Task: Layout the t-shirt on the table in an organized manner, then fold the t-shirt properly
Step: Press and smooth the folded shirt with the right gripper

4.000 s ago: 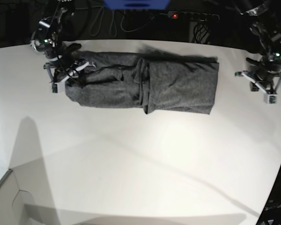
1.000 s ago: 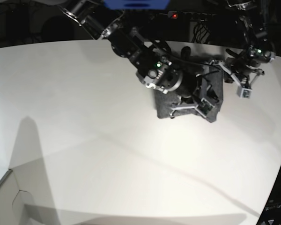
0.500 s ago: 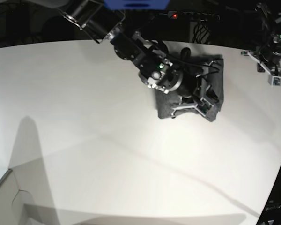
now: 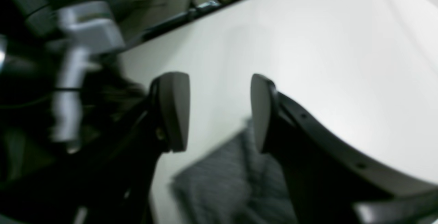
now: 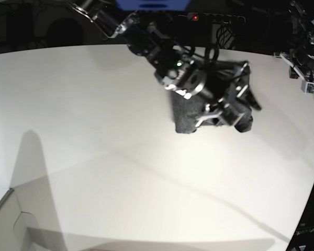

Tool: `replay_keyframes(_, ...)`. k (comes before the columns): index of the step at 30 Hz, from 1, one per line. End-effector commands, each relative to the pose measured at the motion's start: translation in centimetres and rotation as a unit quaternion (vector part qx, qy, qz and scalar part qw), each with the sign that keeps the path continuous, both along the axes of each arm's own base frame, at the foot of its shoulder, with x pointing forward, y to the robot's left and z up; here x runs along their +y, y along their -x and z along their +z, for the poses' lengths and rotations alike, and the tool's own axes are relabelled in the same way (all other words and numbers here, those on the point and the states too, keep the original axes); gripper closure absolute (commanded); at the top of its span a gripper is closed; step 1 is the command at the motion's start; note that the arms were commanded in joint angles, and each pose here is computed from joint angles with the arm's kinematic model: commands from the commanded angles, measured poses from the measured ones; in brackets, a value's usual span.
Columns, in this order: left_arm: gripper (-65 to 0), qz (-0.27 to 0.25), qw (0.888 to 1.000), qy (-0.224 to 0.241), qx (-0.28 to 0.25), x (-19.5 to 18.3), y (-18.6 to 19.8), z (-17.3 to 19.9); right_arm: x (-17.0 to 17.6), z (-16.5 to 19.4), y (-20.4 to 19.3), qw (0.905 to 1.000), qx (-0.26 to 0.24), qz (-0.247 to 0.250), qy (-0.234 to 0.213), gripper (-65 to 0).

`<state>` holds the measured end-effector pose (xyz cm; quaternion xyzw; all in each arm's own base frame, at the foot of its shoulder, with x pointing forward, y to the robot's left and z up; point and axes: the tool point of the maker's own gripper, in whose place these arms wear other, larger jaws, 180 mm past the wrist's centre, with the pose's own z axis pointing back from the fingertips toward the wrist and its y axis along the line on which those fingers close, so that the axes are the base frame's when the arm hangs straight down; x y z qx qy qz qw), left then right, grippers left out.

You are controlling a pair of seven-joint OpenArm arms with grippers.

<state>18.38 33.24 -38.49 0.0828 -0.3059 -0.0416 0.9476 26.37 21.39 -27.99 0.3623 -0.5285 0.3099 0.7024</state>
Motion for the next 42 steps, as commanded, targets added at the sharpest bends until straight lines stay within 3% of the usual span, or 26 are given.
replay_keyframes(1,-0.1,-0.002,1.000,-0.009,-0.019,0.5,-0.7,1.1,-0.2,1.8,-0.6,0.9994,-0.011,-0.013,-0.031,-29.9)
replay_keyframes(10,-0.1,-0.002,1.000,-0.008,-0.019,0.4,-0.7,1.1,-4.7,-2.6,-1.2,0.9930,0.064,-0.096,-0.025,-42.1)
replay_keyframes(32,-0.1,-0.001,1.000,-0.007,-0.019,0.4,-0.6,1.0,-6.9,-4.9,-1.9,0.9877,0.089,-0.129,-0.010,-42.2)
replay_keyframes(42,-0.1,0.000,1.000,-0.006,-0.019,0.4,-0.6,0.9,-4.8,-7.0,-0.2,0.9892,0.111,-0.096,0.006,-42.0)
